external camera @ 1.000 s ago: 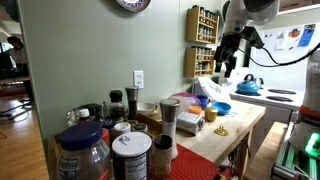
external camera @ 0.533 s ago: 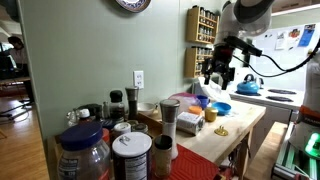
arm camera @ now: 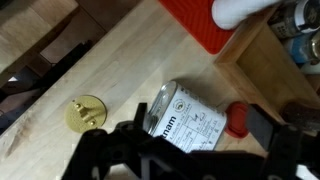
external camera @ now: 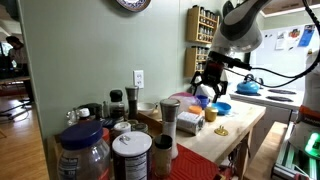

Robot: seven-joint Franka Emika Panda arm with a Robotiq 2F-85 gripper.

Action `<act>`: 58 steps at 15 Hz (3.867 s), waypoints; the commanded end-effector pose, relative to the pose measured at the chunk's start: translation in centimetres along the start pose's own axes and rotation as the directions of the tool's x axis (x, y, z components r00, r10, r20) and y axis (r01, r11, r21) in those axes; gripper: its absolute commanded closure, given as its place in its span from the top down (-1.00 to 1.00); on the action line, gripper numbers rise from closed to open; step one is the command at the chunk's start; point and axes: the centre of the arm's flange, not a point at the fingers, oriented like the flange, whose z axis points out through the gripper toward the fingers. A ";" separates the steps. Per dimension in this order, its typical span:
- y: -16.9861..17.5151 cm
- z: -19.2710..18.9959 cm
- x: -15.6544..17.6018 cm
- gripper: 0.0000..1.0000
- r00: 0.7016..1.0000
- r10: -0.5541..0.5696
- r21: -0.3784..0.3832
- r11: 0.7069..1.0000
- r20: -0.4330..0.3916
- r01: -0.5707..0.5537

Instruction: Put the white can in the wooden tray on the left

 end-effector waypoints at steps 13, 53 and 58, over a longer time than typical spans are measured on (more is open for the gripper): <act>1.3 2.2 0.6 1.00 0.897 0.434 0.075 0.900 -0.080 -0.429; 0.0 9.0 4.9 1.00 0.728 0.641 0.372 0.755 -0.244 -0.540; -0.5 9.3 7.1 1.00 0.700 0.647 0.425 0.748 -0.301 -0.509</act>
